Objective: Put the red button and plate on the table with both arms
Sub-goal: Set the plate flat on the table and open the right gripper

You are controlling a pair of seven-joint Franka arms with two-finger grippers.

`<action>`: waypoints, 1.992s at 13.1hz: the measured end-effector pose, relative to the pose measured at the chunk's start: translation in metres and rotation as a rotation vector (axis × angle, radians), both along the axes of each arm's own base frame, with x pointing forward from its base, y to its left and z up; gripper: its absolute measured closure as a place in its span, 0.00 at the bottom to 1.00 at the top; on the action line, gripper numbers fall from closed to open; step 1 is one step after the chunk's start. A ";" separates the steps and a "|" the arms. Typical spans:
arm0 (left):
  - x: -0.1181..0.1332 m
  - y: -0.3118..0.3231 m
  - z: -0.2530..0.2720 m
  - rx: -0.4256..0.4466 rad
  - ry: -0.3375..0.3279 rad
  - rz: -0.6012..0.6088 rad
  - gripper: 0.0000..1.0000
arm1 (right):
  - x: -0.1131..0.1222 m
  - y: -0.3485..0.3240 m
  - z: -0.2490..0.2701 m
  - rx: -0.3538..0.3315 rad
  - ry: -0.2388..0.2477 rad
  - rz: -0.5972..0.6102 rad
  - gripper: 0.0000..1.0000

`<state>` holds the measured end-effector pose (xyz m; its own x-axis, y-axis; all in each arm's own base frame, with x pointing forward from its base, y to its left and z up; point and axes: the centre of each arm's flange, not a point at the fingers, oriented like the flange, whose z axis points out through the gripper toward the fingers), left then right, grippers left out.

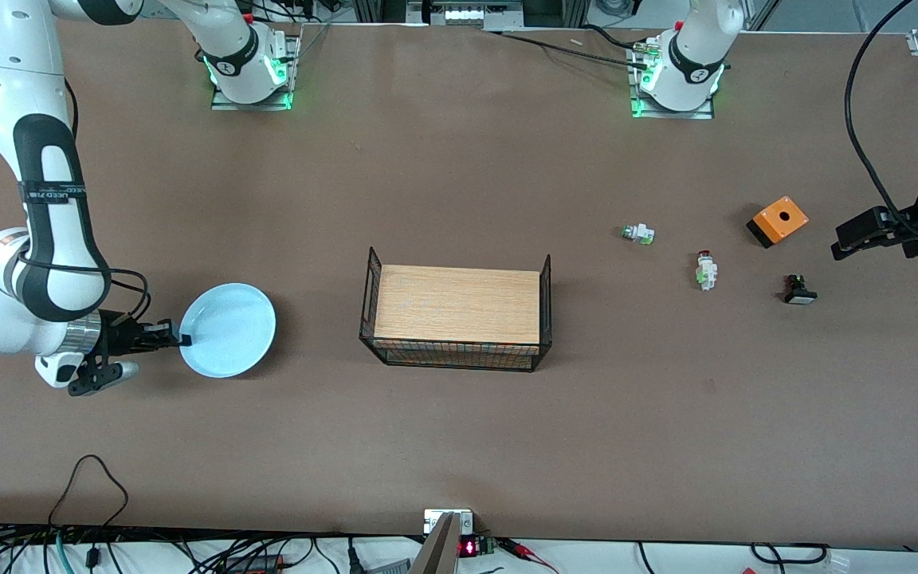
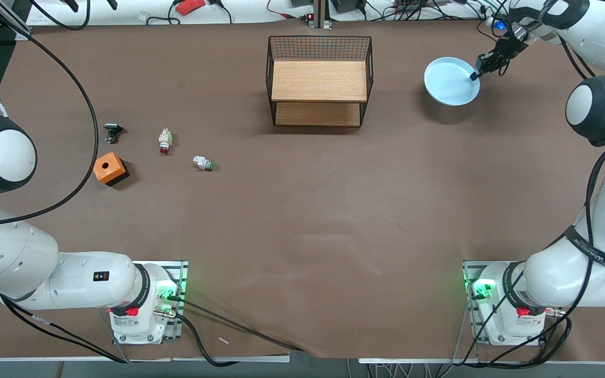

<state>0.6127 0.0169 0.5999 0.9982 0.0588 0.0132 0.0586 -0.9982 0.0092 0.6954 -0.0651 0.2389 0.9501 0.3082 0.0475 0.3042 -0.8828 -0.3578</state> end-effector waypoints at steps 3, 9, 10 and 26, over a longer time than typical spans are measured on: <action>-0.001 -0.003 -0.001 -0.001 0.003 -0.001 0.00 | 0.003 -0.010 -0.025 0.016 -0.066 0.051 0.97; -0.009 -0.002 -0.003 -0.003 -0.006 0.000 0.00 | 0.001 -0.017 -0.045 0.042 -0.080 0.039 0.97; -0.013 -0.001 -0.005 -0.003 -0.016 0.001 0.00 | 0.001 -0.019 -0.049 0.048 -0.078 0.030 0.97; -0.031 -0.006 0.007 -0.006 -0.011 -0.006 0.00 | 0.002 -0.021 -0.069 0.110 -0.142 0.046 0.12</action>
